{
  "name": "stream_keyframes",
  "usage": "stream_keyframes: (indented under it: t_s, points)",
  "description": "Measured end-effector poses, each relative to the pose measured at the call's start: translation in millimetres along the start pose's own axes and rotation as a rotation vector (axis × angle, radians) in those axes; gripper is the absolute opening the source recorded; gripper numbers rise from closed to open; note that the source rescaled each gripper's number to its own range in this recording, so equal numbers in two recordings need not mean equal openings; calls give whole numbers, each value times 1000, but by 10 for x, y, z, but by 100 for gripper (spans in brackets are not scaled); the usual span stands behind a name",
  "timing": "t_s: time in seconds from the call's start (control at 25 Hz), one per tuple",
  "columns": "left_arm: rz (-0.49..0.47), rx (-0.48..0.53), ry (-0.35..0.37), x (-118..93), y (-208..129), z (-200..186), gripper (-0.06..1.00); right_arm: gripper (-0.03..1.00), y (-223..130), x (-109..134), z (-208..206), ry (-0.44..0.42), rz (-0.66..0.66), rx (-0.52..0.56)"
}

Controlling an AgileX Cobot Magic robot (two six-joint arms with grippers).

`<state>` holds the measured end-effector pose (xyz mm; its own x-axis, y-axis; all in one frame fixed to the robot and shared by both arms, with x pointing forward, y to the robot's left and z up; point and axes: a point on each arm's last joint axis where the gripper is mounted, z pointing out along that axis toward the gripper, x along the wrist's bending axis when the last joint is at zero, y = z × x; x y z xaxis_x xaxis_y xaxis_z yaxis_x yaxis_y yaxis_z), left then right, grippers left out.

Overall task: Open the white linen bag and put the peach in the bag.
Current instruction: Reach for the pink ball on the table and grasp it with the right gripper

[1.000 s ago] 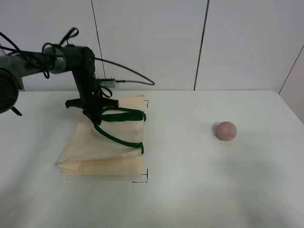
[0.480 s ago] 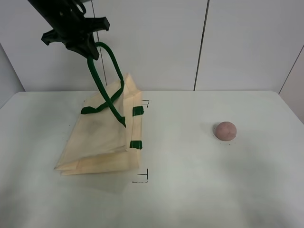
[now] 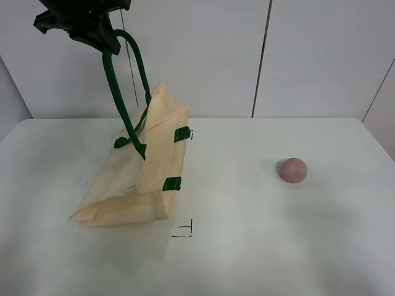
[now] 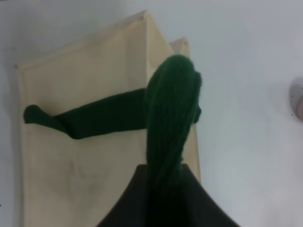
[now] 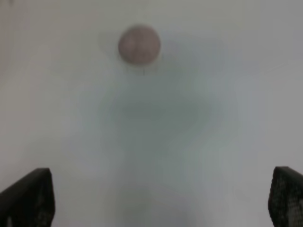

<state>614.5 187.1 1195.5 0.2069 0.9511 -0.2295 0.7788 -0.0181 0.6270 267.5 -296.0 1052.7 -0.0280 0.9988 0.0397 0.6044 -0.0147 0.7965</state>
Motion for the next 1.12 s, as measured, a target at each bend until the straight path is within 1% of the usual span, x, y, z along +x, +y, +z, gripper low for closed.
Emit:
stream_keyframes:
  t_s: [0.08, 0.28, 0.44, 0.52, 0.6, 0.64, 0.72, 0.8, 0.92, 1.12]
  points:
    - [3, -3, -3, -16, -2, -16, 0, 100, 150, 2, 171, -4, -3, 103]
    - [3, -4, -3, -17, -2, -20, 0, 100, 721, 13, 720, -3, -53, 237]
    - [9, -4, -3, -17, -2, -20, 0, 100, 1120, 15, 1439, 0, -79, 387]
    - [10, -4, -3, -17, -2, -20, 0, 100, 1235, 13, 1864, 2, -79, 475]
    - [10, -4, -3, -17, -2, -20, 0, 100, 1368, 12, 2229, 3, -80, 519]
    - [10, -4, -3, -17, -2, -20, 0, 100, 1383, 9, 2427, 4, -79, 552]
    - [10, -4, -3, -17, -2, -20, 0, 100, 1460, 9, 2755, 6, -77, 578]
    - [10, -4, -3, -17, -2, -20, 0, 100, 1461, 27, 3055, 11, -79, 612]
    - [10, -4, -3, -17, -2, -20, 0, 100, 1450, 83, 3369, 22, -92, 636]
    - [13, -4, -3, -17, -2, -20, 0, 100, 1335, 147, 3701, 32, -107, 624]
